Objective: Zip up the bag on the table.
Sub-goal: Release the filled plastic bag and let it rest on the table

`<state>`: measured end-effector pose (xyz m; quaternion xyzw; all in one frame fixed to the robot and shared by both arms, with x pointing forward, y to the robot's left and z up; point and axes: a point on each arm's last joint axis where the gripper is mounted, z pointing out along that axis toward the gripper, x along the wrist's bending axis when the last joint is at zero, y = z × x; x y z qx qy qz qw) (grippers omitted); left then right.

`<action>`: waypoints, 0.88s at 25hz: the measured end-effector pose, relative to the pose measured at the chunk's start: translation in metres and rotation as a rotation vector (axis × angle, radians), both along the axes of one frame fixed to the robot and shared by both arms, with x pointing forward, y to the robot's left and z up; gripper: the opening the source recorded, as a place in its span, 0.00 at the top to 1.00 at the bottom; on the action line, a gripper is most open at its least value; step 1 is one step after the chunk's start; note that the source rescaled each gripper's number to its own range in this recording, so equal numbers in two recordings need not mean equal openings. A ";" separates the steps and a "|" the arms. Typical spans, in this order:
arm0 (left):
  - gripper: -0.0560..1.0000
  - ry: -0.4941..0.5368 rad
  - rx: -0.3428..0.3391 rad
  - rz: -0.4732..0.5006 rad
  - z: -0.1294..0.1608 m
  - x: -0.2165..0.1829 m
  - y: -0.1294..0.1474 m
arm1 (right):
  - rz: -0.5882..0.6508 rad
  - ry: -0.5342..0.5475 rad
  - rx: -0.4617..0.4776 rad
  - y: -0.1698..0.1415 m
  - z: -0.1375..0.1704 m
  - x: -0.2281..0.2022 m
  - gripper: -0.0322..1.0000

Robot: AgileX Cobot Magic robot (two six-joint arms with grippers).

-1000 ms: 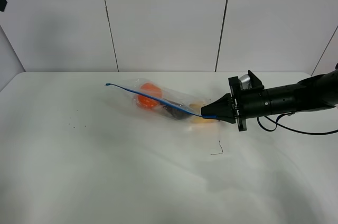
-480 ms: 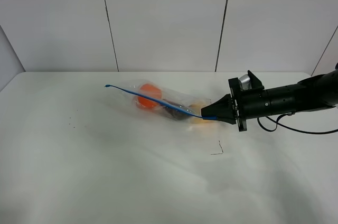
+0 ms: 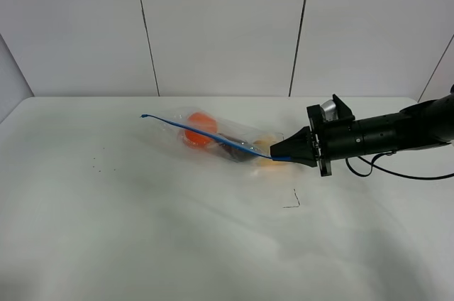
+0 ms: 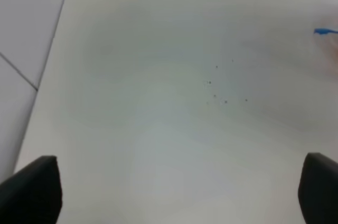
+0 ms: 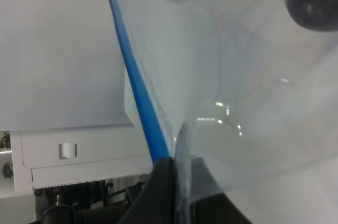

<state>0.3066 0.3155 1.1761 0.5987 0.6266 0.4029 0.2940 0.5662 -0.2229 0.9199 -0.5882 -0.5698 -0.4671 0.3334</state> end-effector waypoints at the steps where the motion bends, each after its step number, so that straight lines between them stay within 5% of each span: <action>1: 0.00 -0.015 -0.008 0.004 -0.004 -0.007 0.000 | 0.000 0.000 0.000 0.000 0.000 0.000 0.97; 9: 0.00 -0.208 -0.014 -0.004 -0.036 -0.061 0.000 | 0.000 0.000 0.000 0.000 0.000 0.000 0.97; 22: 0.00 -0.338 -0.032 -0.015 -0.069 -0.097 -0.001 | 0.001 -0.004 -0.001 0.000 0.000 0.000 0.97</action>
